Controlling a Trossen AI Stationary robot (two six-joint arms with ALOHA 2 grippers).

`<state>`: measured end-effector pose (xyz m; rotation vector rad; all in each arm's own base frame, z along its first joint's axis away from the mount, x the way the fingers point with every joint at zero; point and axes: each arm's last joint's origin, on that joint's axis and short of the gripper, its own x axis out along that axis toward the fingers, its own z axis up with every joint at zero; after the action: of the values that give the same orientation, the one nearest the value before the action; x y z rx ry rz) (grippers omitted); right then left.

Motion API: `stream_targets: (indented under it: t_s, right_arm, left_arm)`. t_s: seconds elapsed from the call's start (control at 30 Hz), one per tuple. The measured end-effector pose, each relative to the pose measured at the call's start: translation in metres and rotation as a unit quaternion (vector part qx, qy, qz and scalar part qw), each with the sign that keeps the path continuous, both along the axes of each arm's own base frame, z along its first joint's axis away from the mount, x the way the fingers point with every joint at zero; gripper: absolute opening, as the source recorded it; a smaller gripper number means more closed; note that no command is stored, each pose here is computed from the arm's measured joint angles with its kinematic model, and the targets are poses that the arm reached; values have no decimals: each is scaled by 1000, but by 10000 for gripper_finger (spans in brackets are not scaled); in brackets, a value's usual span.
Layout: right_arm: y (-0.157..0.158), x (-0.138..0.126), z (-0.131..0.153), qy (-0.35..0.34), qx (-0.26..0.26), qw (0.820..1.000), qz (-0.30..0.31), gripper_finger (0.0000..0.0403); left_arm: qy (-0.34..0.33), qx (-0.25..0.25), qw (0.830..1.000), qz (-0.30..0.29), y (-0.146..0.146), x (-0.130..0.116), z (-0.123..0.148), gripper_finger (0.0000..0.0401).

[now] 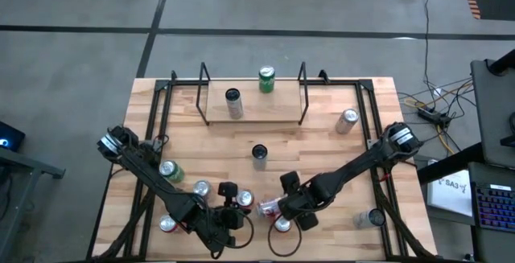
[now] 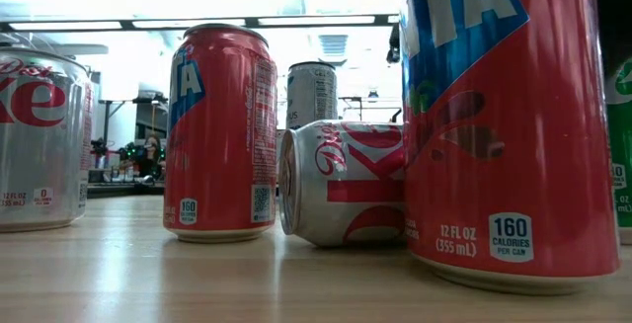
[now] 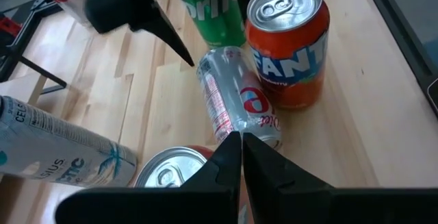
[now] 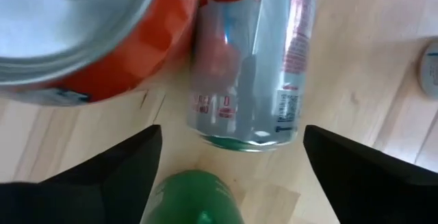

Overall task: Sort soda cans
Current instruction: Put the middle red silver soda can on the shelf

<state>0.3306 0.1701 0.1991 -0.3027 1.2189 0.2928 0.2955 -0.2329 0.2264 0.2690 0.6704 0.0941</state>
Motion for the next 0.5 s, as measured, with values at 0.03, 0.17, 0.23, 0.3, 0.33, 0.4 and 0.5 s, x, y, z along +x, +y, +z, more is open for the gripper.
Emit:
stream_targets:
  t_s: [0.03,0.17,0.23,0.3,0.33,0.4,0.5]
  right_arm:
    - [0,1,-2,2,-1,1000,0,350]
    - [2,4,-6,-4,1,1000,0,357]
    - [2,6,-6,-10,4,1000,-2,357]
    - [2,7,-6,-13,6,1000,-2,357]
    - [1,8,-6,-14,6,1000,-3,357]
    - [1,8,-6,-14,7,1000,-5,357]
    - [-1,9,-6,-15,6,1000,-18,357]
  left_arm:
    - [0,-1,1000,0,0,0,0,0]
    - [1,0,1000,1,0,0,0,0]
    - [2,1,1000,1,0,0,0,0]
    - [3,2,1000,1,0,-1,-1,0]
    - [4,3,1000,1,1,-1,-2,0]
    - [4,6,1000,3,1,-1,-3,0]
    - [0,11,1000,9,2,-2,-5,0]
